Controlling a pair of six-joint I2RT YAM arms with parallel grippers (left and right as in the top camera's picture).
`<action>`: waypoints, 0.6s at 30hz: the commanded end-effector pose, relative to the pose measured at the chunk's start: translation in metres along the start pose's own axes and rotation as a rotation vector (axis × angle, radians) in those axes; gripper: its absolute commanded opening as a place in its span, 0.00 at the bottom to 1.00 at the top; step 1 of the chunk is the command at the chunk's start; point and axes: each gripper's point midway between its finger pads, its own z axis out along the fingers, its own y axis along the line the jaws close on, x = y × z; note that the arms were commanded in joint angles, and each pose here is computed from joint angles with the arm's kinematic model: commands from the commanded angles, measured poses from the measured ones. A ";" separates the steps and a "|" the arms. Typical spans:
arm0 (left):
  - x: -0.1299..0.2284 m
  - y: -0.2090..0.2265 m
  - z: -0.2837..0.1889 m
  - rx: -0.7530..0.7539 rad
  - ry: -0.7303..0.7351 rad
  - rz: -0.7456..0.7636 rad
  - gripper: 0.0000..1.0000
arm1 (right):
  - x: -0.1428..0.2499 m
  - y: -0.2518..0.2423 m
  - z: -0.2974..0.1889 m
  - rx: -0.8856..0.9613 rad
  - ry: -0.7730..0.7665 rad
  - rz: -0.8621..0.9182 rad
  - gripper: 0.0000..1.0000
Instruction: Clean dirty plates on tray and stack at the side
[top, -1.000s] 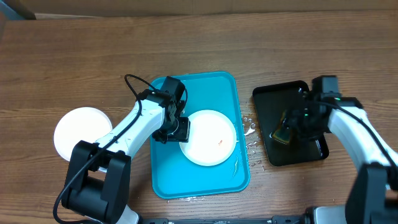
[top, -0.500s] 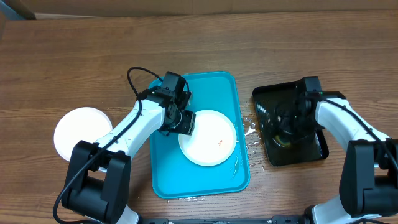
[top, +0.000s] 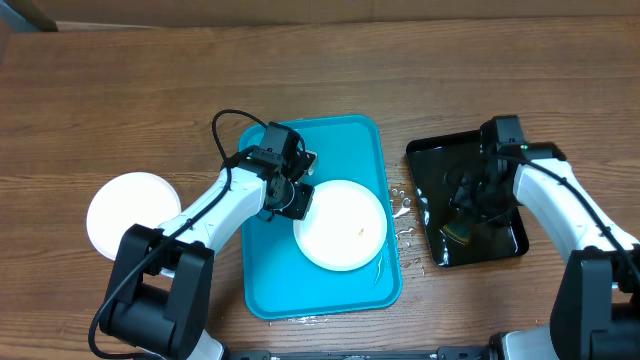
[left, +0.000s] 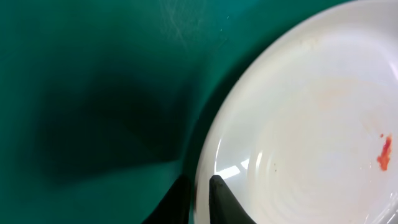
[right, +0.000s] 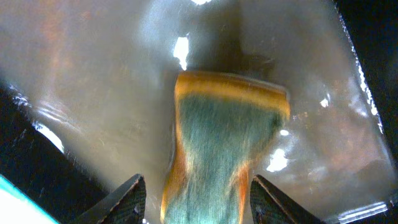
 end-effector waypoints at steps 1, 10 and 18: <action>0.001 -0.013 -0.002 0.062 -0.006 0.025 0.10 | 0.001 -0.019 0.013 0.077 -0.053 0.102 0.55; 0.014 -0.013 -0.002 0.061 0.044 0.013 0.05 | -0.012 -0.014 0.027 0.034 -0.139 0.093 0.04; 0.019 -0.012 -0.002 0.059 0.065 -0.044 0.55 | -0.032 0.012 -0.014 -0.028 -0.158 -0.118 0.32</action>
